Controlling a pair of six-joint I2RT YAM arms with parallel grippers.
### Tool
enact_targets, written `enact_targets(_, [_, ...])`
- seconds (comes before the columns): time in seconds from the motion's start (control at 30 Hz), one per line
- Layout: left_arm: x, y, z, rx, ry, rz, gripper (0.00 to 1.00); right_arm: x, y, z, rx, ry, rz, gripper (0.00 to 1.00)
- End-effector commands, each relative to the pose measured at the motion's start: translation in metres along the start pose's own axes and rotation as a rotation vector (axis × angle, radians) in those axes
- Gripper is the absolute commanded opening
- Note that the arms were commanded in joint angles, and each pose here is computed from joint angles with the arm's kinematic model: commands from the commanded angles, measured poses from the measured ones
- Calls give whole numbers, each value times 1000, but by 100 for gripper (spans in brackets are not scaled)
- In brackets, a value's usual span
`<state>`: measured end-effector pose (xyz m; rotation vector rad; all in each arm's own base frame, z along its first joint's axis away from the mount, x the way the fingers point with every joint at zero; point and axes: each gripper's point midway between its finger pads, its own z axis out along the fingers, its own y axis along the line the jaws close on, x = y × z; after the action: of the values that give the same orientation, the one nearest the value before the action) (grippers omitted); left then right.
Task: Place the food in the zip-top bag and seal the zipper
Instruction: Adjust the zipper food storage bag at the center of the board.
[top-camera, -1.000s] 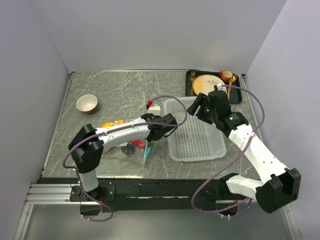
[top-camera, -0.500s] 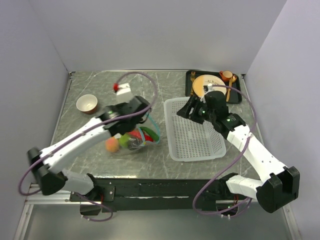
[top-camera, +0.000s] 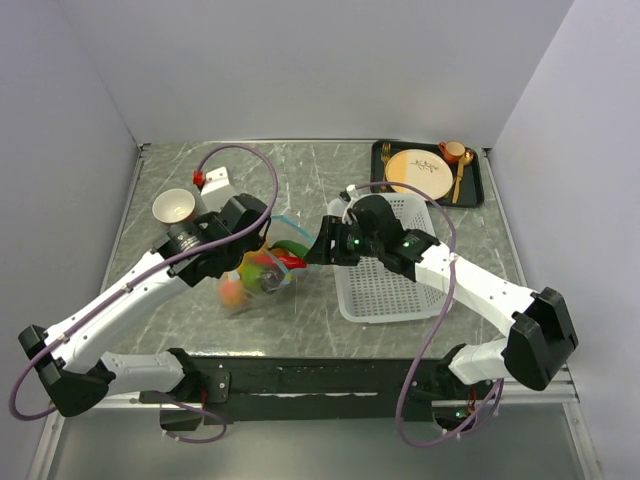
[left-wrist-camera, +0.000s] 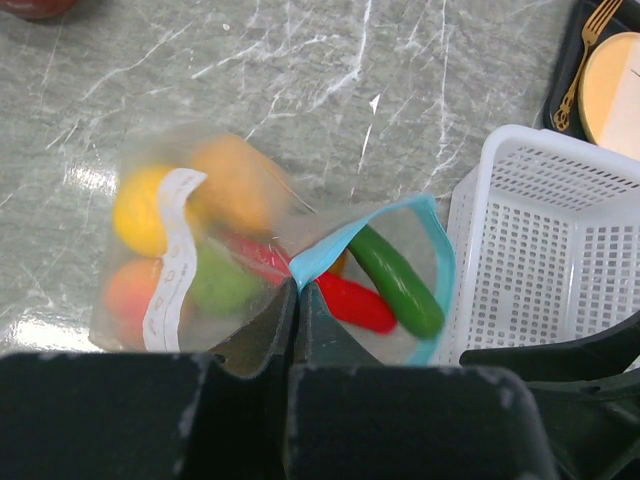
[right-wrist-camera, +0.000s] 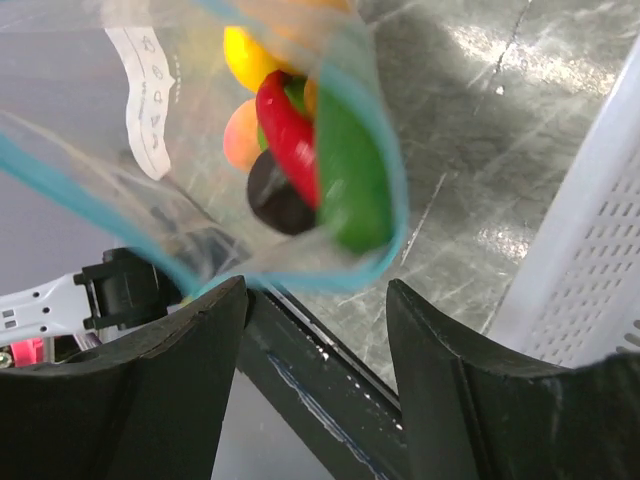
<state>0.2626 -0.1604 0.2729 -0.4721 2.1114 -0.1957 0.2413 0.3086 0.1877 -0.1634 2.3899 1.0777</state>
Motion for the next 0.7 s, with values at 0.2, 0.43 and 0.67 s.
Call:
enact_targets(0.2, [-15,-8,-10,75,-35,-43,1,-32,9,5,27,-128,-33,64])
enact_targets(0.43, [-18,-8,-16,105,-37,-51,1,-50,9,26,39,-132,-55,64])
enact_targets(0.67, [-17,-7,-19,126,-34,-57,1,-58,-2,37,50,-129,-55,57])
